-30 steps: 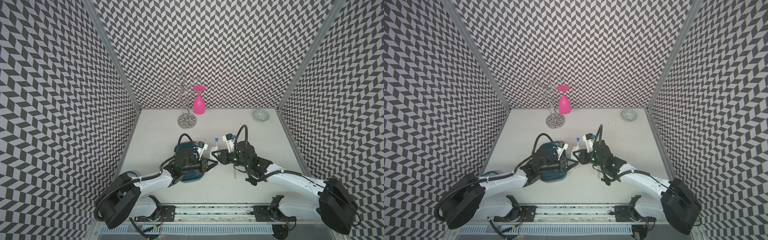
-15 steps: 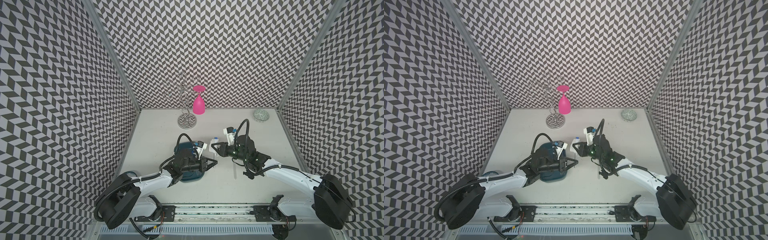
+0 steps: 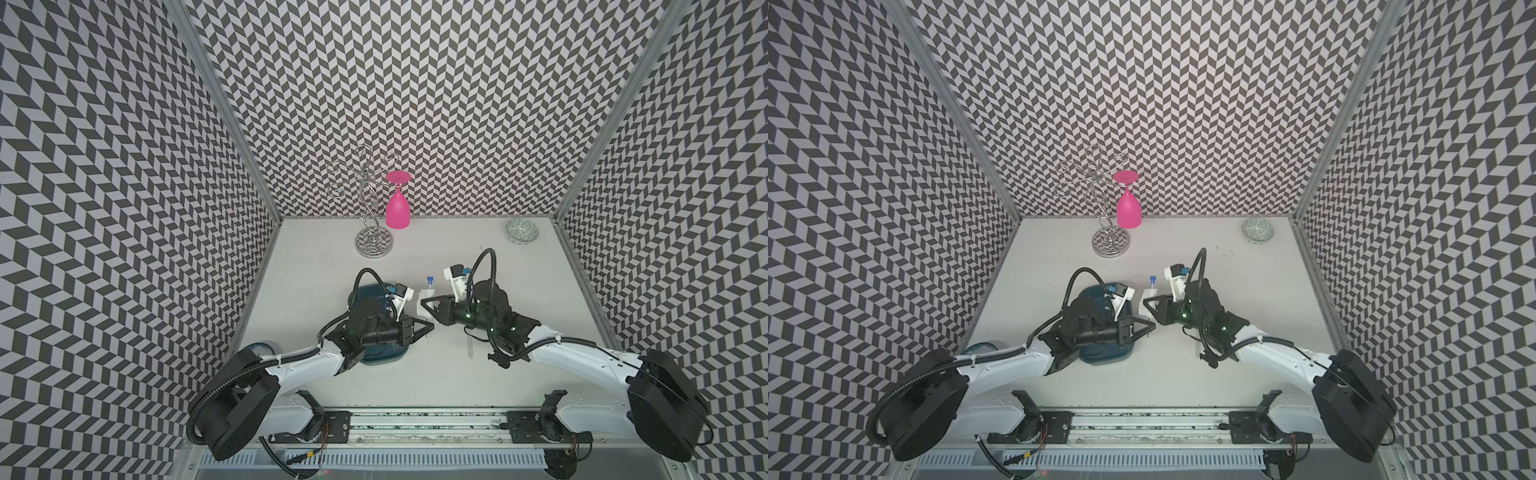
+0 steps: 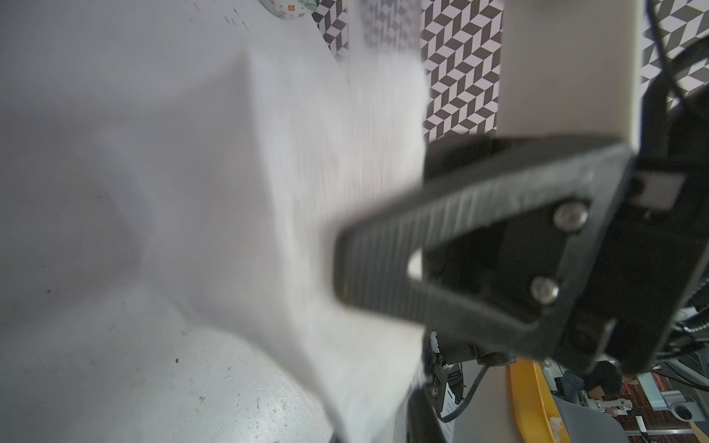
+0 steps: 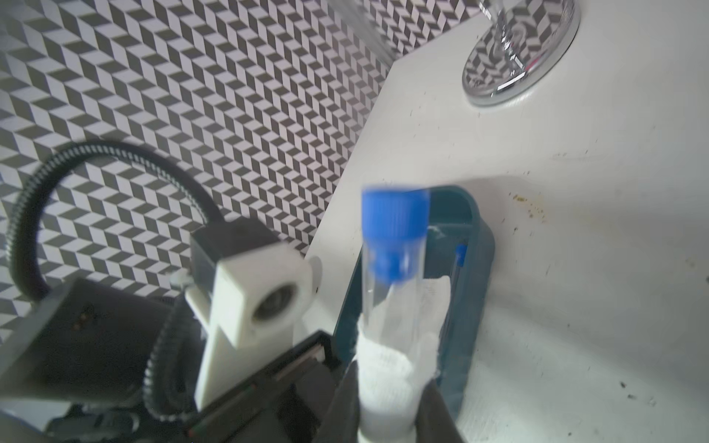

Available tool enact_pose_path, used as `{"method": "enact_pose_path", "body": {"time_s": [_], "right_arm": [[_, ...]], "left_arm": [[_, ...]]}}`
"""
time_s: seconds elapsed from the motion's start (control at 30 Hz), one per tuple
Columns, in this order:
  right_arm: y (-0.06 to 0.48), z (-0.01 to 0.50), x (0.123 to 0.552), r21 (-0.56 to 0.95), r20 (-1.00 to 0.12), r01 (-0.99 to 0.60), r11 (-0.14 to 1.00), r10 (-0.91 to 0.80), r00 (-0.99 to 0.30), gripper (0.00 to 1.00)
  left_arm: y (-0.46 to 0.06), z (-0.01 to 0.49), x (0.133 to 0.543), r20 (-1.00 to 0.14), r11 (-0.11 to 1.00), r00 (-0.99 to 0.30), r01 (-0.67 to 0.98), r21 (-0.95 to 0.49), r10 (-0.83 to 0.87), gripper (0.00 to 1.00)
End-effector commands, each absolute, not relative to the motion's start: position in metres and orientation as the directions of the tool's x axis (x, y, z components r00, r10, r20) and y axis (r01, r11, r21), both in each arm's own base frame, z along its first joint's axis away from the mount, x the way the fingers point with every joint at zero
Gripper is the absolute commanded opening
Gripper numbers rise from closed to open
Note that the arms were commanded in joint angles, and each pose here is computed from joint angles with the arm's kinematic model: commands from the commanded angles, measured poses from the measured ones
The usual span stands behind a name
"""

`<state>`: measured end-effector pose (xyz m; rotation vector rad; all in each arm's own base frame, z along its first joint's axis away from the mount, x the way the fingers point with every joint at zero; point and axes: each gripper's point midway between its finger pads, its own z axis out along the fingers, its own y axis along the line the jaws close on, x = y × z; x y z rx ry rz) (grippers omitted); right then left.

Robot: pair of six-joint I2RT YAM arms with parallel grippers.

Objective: Wipe the exteriors of test tubes
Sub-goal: Wipe the dirt from the test tube.

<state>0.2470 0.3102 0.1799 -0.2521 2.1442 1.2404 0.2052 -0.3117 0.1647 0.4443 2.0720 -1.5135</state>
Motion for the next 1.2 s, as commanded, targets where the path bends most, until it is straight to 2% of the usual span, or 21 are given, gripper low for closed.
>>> {"method": "enact_pose_path", "body": {"time_s": [0.0,0.17,0.37,0.53,0.67,1.0,1.17], "right_arm": [[0.308,0.166,0.235,0.724,-0.580,-0.420,0.547,0.154,-0.800,0.21],[0.310,0.169,0.241,0.712,-0.599,-0.430,0.554,0.160,-0.785,0.21],[0.320,0.209,0.279,0.657,-0.684,-0.512,0.553,0.152,-0.713,0.21],[0.328,0.224,0.297,0.647,-0.707,-0.560,0.518,0.132,-0.695,0.20],[0.332,0.219,0.287,0.672,-0.685,-0.559,0.486,0.122,-0.718,0.19],[0.321,0.164,0.232,0.727,-0.583,-0.452,0.517,0.116,-0.804,0.18],[0.320,0.154,0.223,0.731,-0.564,-0.437,0.524,0.103,-0.820,0.18]], "left_arm": [[-0.313,0.183,0.210,-0.634,0.280,-0.769,0.593,-0.755,-0.080,0.14],[-0.313,0.185,0.210,-0.634,0.277,-0.769,0.594,-0.756,-0.081,0.14],[-0.312,0.188,0.209,-0.639,0.277,-0.765,0.598,-0.752,-0.083,0.14],[-0.311,0.190,0.209,-0.640,0.276,-0.763,0.599,-0.752,-0.091,0.14],[-0.310,0.191,0.210,-0.644,0.283,-0.758,0.599,-0.749,-0.099,0.14],[-0.309,0.188,0.211,-0.640,0.289,-0.762,0.594,-0.751,-0.099,0.14],[-0.309,0.186,0.212,-0.637,0.291,-0.765,0.590,-0.753,-0.098,0.14]]}}
